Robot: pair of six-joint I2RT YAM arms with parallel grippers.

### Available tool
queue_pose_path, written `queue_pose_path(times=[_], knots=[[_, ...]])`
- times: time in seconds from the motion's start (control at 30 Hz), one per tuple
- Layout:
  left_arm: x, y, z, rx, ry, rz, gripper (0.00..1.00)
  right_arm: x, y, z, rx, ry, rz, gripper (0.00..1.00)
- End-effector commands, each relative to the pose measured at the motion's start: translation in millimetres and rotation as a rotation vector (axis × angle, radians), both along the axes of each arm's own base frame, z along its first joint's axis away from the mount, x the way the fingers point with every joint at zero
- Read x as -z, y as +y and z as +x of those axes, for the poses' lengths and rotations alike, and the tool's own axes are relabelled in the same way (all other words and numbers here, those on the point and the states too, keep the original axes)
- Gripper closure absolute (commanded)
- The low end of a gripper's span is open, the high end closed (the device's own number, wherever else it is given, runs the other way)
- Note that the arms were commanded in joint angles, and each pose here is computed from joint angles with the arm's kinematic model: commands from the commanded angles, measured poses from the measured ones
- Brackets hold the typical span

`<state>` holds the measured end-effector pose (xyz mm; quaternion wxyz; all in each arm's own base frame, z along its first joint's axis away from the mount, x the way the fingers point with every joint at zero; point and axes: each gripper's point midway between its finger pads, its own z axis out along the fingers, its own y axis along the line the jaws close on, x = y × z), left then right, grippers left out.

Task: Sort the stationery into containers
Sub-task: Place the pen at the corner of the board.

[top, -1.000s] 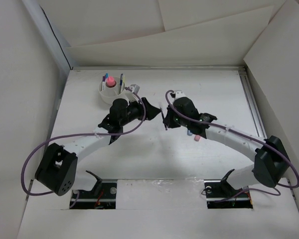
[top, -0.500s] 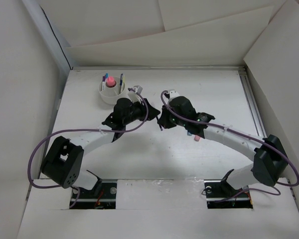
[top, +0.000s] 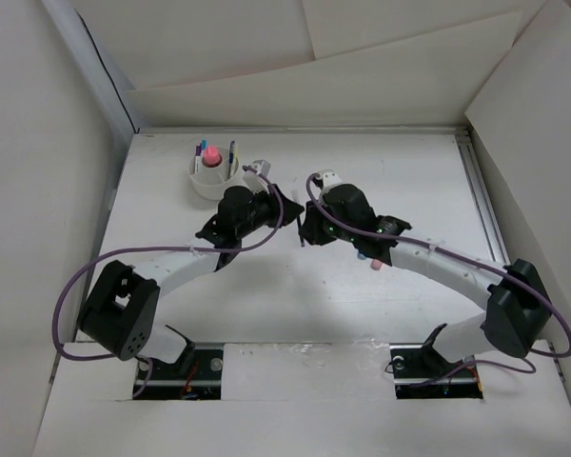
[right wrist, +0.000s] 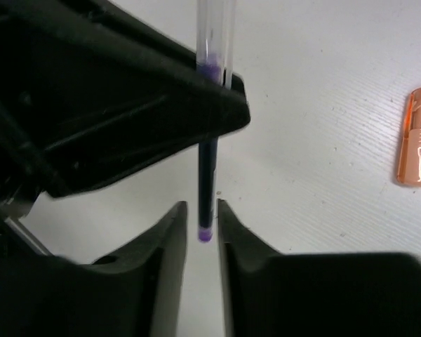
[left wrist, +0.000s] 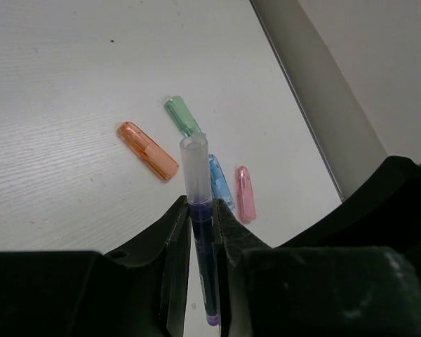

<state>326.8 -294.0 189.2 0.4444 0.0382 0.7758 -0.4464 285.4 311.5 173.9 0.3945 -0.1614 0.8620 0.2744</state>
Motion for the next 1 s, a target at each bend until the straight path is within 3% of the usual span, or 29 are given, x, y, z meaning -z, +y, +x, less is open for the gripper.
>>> queue_pose_path(times=[0.0, 0.07, 0.23, 0.6, 0.97], knots=[[-37, 17, 24, -0.137, -0.095, -0.014, 0.99, -55, 6, -3, -0.044, -0.136, 0.098, 0.67], [-48, 20, 29, -0.168, -0.109, -0.017, 0.99, -56, -1, -7, -0.040, -0.150, 0.094, 0.53], [-64, 48, 59, -0.303, -0.127, -0.011, 0.99, -61, -20, -12, -0.014, -0.194, 0.095, 0.41], [-94, 130, 148, -0.836, -0.217, 0.189, 0.99, -33, -42, -8, 0.075, -0.180, 0.153, 0.41], [-72, 211, 210, -1.085, -0.236, 0.524, 0.98, -24, -52, -4, 0.143, -0.183, 0.175, 0.41]])
